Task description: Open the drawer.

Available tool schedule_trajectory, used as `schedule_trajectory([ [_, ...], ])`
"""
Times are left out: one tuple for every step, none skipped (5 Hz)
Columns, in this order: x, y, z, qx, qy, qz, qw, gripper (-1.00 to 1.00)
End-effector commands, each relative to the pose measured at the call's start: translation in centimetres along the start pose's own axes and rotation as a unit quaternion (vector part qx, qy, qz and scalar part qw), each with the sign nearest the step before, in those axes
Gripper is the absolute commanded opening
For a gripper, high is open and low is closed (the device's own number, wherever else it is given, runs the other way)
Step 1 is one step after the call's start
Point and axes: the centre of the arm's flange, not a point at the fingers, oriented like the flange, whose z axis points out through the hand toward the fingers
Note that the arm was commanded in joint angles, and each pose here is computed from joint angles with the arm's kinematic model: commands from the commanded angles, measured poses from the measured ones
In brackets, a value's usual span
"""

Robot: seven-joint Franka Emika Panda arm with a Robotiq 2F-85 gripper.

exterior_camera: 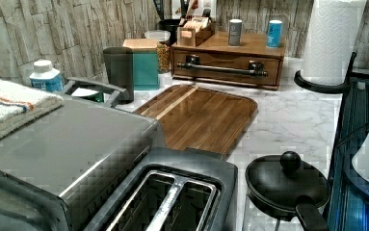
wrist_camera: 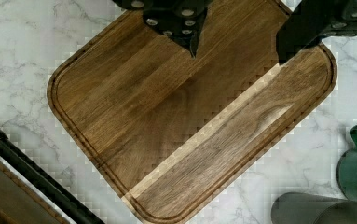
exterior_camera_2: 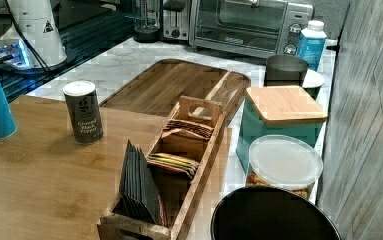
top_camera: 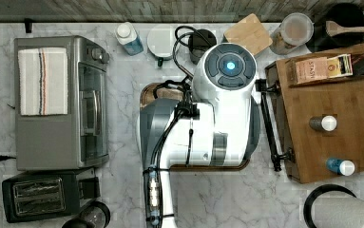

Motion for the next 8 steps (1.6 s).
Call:
schedule_trajectory([
  [-0.1, 0.1, 0.4, -0.001, -0.005, 0.001, 1.0, 1.0],
  [-0.4, 0.5, 1.5, -0.003, -0.01, -0.074, 0.997, 1.0],
  [-1.2, 2.8, 3.1, 0.011, 0.021, -0.178, 0.984, 1.0],
  [-0.8, 4.6, 4.3, -0.006, 0.031, -0.282, 0.959, 1.0],
  [0.6, 6.7, 5.5, -0.027, 0.038, -0.351, 0.935, 1.0],
  [2.3, 9.5, 6.9, -0.022, 0.056, -0.394, 0.917, 1.0],
  [4.2, 11.9, 8.0, -0.031, 0.069, -0.43, 0.9, 1.0],
  [6.2, 13.7, 8.9, -0.047, 0.077, -0.455, 0.886, 1.0],
])
